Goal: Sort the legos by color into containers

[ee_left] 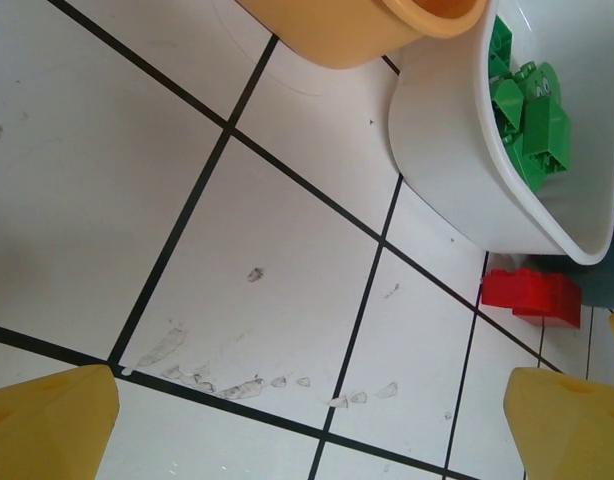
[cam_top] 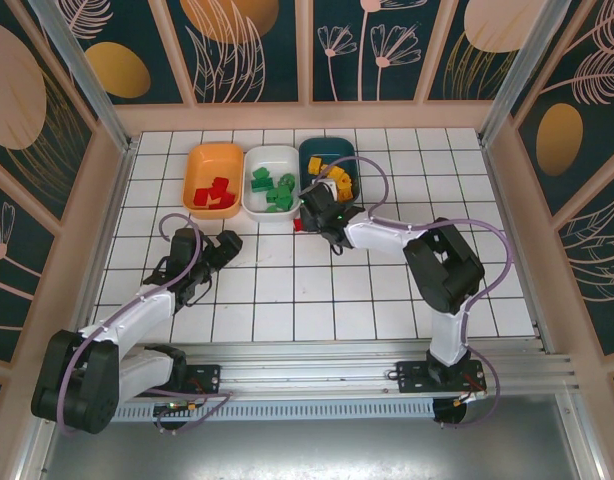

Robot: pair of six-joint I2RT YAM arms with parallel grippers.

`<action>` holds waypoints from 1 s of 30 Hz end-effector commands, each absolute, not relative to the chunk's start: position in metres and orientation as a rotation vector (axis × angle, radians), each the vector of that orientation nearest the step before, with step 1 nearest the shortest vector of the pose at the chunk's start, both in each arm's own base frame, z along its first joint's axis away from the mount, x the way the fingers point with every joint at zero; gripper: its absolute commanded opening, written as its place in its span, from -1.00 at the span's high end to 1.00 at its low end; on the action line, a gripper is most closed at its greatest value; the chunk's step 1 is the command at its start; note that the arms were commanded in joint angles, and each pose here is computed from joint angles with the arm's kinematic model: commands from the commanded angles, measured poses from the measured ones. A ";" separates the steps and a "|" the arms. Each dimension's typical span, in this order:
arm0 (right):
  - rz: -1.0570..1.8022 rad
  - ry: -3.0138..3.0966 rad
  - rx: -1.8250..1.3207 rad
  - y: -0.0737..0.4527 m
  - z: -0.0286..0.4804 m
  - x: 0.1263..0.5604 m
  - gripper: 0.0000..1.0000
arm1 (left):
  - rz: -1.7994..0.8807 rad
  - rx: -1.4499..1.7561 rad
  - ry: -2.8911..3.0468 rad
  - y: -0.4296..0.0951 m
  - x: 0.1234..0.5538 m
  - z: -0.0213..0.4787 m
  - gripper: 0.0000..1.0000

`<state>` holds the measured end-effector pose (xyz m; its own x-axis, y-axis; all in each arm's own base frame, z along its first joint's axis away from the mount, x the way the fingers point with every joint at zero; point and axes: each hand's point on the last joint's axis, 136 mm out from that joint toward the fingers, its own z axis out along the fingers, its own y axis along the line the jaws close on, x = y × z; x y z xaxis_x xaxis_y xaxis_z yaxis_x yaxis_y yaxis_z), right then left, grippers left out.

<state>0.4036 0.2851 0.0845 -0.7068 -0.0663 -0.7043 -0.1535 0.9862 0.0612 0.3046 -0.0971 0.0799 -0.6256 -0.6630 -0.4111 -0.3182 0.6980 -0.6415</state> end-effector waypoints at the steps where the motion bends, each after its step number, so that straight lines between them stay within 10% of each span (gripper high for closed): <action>1: 0.200 2.383 -0.116 0.288 0.074 0.409 -0.37 | -0.720 -0.740 2.245 -0.100 0.306 0.080 -0.97; 22: 0.250 2.448 -0.119 0.289 0.036 0.417 -0.27 | -0.711 -0.732 2.260 -0.101 0.309 0.080 -0.97; 30: 0.291 2.381 -0.135 0.288 0.055 0.410 0.21 | -0.644 -0.719 2.248 -0.094 0.315 0.089 -0.97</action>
<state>0.4112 0.2867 0.0350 -0.7653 -0.0328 -0.6429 -0.1621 0.9763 0.1432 0.3055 -0.0968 0.0755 -0.6313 -0.6589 -0.4091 -0.3264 0.7042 -0.6305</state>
